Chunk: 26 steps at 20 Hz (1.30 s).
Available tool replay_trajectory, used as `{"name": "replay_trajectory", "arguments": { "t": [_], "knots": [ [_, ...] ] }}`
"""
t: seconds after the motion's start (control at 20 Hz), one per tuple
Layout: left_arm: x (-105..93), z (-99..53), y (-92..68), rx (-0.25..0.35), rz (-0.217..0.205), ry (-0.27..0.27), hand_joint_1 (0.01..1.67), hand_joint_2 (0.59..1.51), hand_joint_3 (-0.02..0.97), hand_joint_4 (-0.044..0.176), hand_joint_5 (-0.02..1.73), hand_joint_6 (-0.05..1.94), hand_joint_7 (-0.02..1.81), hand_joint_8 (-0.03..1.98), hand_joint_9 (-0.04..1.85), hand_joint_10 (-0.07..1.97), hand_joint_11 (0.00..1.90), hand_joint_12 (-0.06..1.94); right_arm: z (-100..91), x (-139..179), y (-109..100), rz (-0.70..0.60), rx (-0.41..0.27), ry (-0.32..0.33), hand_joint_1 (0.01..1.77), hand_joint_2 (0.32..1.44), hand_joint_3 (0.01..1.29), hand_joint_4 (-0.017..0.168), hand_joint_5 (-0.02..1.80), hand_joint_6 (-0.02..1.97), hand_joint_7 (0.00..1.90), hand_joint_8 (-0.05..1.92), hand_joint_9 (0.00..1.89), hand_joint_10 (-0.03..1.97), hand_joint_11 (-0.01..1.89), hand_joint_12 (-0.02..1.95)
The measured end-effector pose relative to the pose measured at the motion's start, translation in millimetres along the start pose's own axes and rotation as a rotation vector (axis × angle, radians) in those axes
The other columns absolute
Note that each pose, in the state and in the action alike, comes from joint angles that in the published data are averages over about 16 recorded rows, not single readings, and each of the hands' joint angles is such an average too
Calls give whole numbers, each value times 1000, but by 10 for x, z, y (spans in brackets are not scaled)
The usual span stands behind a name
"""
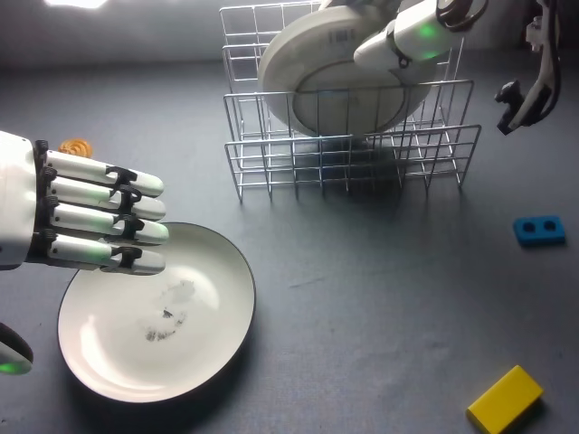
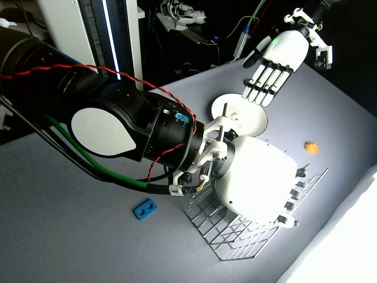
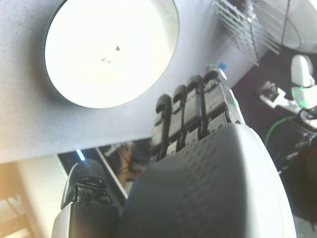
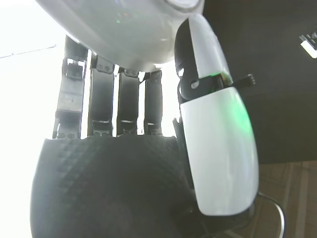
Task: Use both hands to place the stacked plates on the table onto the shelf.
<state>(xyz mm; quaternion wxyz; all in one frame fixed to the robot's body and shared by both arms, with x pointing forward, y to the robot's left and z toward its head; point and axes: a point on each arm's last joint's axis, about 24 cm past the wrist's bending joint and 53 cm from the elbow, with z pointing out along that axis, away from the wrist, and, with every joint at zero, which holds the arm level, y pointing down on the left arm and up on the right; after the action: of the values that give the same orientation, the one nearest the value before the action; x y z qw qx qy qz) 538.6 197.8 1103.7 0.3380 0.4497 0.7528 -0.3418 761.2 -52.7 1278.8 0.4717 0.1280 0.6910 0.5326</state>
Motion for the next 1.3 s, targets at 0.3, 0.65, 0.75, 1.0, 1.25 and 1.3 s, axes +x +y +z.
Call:
{"name": "replay_trajectory", "arguments": {
  "t": [0.3,0.65,0.75,1.0,1.25,1.3],
  "knots": [
    [131,-4,88,-39,-21,34,19,1179,-8,1,102,16,51,-2,26,5,16,9,-108,13,338,-86,-110,-1,1106,1108,9,-4,672,21,714,16,694,12,203,1108],
    [389,-15,283,-131,-82,89,19,1181,-8,1,96,17,49,-2,26,4,16,10,-413,401,906,-286,-336,53,1069,1119,9,-1,628,19,663,15,650,12,144,1077],
    [461,-16,346,-163,-104,101,18,1182,-8,1,96,16,50,-2,25,4,16,10,-521,599,1015,-347,-397,83,1050,1123,10,-1,606,19,647,15,638,12,138,1073],
    [606,-3,485,-236,-165,116,17,1184,-8,1,96,16,55,-2,23,3,16,9,-787,1127,1130,-484,-516,165,1034,1077,10,3,433,18,468,14,464,12,108,795],
    [730,18,580,-293,-230,120,15,1186,-9,1,96,16,48,-3,12,-7,17,9,-936,1555,1038,-569,-559,233,1035,992,10,5,248,18,267,15,268,12,70,459],
    [757,19,594,-302,-243,122,15,1186,-9,1,96,16,45,-4,9,-9,17,9,-952,1623,1003,-582,-562,244,1038,976,10,5,211,18,226,15,228,12,61,393]
  ]
}}
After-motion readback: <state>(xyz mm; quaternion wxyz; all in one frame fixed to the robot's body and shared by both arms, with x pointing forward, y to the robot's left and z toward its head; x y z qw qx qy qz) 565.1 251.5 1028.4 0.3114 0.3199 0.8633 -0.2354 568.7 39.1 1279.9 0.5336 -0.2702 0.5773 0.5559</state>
